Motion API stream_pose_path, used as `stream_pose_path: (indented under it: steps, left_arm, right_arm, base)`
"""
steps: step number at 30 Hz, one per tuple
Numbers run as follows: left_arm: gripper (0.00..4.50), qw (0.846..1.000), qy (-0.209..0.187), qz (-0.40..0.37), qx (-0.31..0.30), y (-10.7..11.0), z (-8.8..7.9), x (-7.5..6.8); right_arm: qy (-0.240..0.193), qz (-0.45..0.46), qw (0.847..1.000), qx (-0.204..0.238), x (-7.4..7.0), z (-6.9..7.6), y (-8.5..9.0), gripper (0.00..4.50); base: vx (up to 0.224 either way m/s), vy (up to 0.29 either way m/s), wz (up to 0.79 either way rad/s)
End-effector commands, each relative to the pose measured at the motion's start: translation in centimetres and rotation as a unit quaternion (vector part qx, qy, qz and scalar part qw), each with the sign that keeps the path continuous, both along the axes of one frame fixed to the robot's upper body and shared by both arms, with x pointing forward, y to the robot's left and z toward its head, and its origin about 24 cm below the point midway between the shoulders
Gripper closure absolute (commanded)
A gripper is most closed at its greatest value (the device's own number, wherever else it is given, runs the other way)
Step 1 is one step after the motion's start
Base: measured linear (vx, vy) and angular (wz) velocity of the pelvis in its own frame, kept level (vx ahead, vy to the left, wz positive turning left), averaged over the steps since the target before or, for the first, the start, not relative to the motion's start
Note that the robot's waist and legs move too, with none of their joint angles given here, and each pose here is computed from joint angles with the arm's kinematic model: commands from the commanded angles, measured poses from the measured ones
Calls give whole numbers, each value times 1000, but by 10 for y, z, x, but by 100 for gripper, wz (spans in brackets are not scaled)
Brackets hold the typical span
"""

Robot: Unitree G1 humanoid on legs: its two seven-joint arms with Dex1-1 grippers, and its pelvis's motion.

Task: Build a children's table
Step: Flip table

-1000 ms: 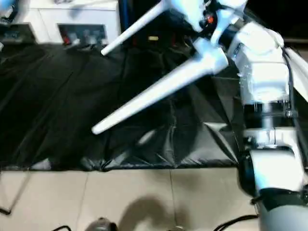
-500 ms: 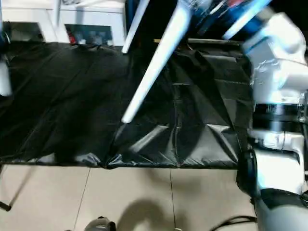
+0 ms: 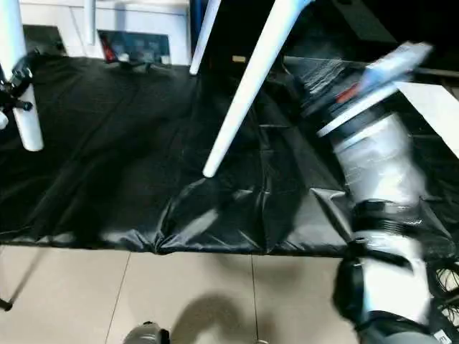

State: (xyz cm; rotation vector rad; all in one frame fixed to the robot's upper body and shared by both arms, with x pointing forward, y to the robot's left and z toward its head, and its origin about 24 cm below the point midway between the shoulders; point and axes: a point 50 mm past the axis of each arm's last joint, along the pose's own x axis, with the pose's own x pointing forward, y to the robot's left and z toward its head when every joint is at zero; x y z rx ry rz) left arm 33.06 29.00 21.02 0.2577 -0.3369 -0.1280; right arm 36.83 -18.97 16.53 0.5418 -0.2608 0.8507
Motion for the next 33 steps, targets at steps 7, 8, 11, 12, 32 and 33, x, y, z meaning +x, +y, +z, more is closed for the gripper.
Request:
stream_pose_path:
  steps: [7,8,11,12,32,33]
  left_arm:
    - [280,1000,-5,-17,12,7,0,-5]
    - [280,1000,-4,-18,12,8,-1,-5]
    - [280,1000,7,-23,13,7,-5,-4]
    - [280,1000,11,-26,13,6,-8,-4]
    - [226,990,133,50,-16,32,-86,-33]
    - [212,989,138,51,-18,34,-90,-37]
  right_arm:
    - [40,5,995,-93,21,-19,39,0]
    - [39,8,994,-100,22,-18,43,0]
    - [21,50,992,-113,22,-13,57,0]
    - [13,70,991,-114,21,-12,61,0]
    - [-25,98,980,-170,-5,-46,74,0]
    - [-22,74,983,-169,-6,-50,73,0]
  base:
    - [0,0,0]
    - [0,0,0]
    - [0,0,0]
    - [0,0,0]
    - [0,0,0]
    - [0,0,0]
